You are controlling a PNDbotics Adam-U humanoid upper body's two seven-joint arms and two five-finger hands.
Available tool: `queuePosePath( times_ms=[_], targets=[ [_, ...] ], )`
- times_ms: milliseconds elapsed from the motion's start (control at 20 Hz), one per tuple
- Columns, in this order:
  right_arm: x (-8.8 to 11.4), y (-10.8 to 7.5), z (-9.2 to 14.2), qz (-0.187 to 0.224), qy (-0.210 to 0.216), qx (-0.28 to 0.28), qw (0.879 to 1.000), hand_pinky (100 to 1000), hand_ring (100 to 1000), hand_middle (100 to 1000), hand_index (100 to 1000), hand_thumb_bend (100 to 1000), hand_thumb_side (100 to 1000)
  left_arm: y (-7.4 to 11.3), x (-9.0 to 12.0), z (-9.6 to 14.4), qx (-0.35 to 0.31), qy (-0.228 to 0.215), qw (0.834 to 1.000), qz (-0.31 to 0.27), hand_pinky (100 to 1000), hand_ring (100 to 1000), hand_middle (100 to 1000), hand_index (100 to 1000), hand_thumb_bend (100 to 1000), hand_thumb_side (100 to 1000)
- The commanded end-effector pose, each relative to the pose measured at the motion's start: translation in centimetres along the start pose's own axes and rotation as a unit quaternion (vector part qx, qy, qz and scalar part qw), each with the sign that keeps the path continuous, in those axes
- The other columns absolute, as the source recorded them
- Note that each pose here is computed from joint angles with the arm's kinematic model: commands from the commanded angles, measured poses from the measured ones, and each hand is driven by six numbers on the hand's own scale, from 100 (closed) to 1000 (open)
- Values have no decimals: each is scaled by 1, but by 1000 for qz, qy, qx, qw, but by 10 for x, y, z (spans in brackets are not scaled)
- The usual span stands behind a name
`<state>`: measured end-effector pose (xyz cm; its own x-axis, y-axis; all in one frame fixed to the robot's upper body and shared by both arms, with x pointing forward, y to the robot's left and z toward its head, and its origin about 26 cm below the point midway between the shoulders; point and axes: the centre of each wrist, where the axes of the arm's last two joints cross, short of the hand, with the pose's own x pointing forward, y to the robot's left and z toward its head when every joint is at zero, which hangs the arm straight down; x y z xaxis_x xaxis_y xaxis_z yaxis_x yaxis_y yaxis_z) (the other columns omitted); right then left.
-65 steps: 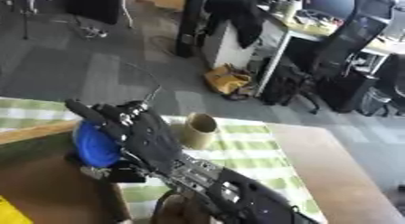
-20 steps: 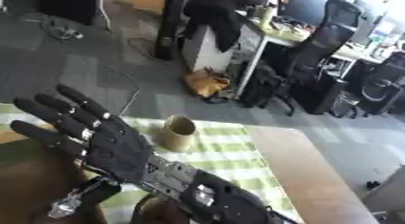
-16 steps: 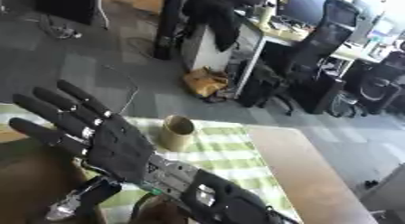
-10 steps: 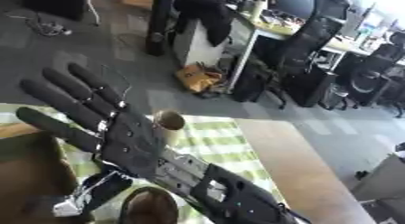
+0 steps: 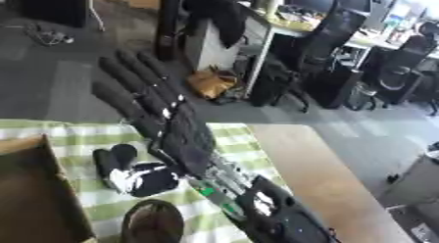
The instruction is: Pick up objects on the table and place them in the box.
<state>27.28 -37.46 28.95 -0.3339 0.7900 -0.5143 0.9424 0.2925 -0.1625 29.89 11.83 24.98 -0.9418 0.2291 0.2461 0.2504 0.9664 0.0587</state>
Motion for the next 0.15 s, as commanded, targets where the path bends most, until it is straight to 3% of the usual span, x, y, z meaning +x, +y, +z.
queuePosePath(
  times_ms=[50,150],
  targets=[
    [-10,-15,-3,-10,1,-49,999,1000,1000,1000,1000,100,1000,4,4,-2,10,-8,1000,-12,785,1000,978,832,189,1000],
    [-9,-17,7,-27,30,-52,998,1000,1000,1000,1000,100,1000,8,3,1,16,1,1000,-25,787,1000,982,835,188,1000]
  ],
)
